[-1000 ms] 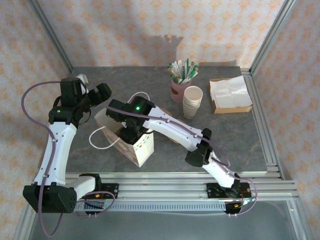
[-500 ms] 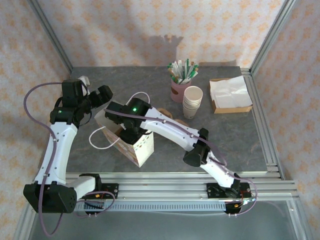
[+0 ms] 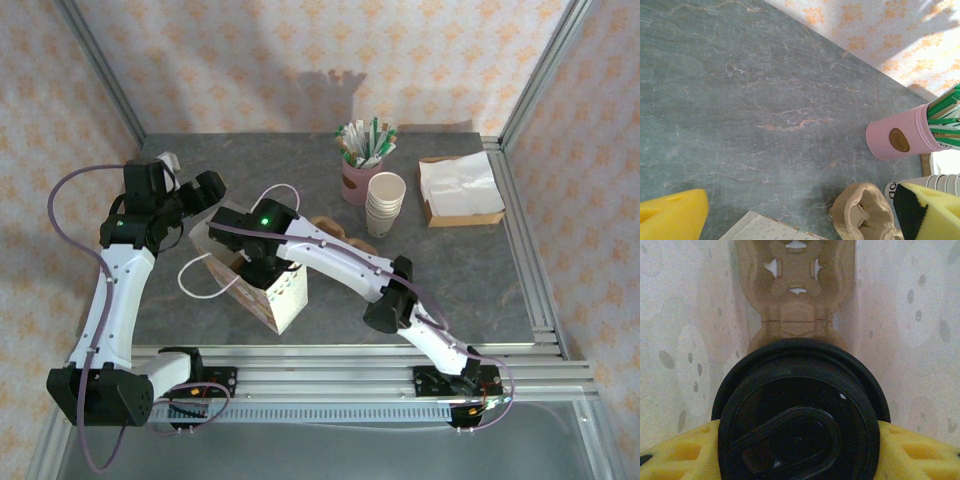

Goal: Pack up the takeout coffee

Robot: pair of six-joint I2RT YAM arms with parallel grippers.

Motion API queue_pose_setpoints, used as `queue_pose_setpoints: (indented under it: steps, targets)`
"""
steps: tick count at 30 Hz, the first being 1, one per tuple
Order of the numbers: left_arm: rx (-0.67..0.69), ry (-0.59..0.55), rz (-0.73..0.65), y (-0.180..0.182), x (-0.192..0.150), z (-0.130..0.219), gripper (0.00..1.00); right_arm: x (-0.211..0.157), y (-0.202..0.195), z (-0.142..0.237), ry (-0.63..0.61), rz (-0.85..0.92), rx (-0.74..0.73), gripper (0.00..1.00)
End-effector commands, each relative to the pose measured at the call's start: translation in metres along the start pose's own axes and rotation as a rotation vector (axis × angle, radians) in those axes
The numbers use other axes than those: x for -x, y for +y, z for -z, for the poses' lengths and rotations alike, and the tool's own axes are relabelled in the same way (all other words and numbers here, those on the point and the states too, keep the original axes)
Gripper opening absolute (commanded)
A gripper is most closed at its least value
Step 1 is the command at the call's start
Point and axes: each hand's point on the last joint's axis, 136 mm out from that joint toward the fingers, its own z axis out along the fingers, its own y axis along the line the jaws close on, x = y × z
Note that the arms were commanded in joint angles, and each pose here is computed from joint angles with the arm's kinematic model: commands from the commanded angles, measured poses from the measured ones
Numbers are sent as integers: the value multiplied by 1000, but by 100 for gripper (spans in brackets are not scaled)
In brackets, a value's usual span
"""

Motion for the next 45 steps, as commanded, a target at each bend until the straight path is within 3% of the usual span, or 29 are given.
queue_pose_setpoints:
  steps: [1,30,45]
  targets:
    - [-13,-12,-24,0,1,2,96,-10,-2,-10,59,18,-18,49]
    - [-34,14,-10,-2,-5,-4,96,-11,-1,-31,117,2,28,48]
    - [-49,36,7,-3,-9,-9,94,0,-4,-17,73,-65,101,48]
